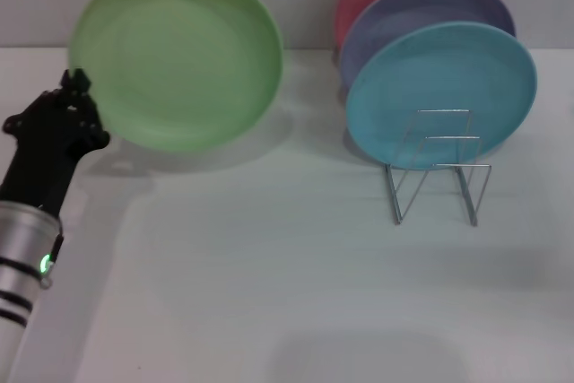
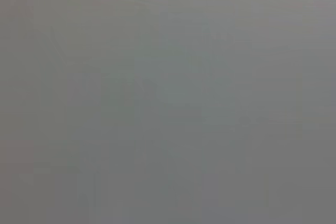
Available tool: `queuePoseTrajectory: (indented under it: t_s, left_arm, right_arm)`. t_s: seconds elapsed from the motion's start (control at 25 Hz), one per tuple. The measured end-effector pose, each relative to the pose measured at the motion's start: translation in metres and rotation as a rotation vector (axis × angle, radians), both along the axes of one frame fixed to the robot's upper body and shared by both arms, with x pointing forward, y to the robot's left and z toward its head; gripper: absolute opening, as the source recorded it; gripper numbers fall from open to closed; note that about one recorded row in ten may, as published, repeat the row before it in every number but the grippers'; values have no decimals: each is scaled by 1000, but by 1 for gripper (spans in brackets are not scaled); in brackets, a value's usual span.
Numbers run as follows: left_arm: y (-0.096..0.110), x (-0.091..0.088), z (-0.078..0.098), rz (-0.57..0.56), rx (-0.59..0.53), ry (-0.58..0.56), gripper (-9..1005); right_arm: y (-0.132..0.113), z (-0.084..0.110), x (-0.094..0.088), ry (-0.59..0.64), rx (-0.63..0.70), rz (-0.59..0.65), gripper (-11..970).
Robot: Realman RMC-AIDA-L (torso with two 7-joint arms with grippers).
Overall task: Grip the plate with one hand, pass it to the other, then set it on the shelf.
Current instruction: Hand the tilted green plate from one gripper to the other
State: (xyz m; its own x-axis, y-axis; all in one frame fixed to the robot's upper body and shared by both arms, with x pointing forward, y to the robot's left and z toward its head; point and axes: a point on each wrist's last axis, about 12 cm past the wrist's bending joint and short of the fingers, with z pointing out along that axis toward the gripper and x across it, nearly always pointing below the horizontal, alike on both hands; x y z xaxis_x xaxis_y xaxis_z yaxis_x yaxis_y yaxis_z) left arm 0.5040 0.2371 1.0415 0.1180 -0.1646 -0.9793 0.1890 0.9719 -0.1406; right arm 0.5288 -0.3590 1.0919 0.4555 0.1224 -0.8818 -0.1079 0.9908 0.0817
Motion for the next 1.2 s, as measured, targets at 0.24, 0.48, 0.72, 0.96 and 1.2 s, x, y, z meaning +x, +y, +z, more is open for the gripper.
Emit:
queuePoseTrajectory:
  t_s: [0.24, 0.48, 0.72, 0.96, 1.2]
  left_arm:
    - [9, -5, -5, 34, -26, -3, 42]
    - [9, -4, -6, 38, -20, 4, 43]
    - [6, -6, -7, 19, -16, 8, 44]
    - [-3, -11, -11, -26, -11, 20, 45]
    - [-8, -14, -13, -52, -8, 32, 46]
  right_arm:
    - [11, -3, -6, -1, -23, 84, 679]
    - [30, -17, -19, 26, 23, 169, 680]
    - [52, -30, -26, 74, 58, 231, 679]
    - [79, -39, -35, 81, 45, 247, 679]
    - [99, -42, -39, 97, 47, 328, 679]
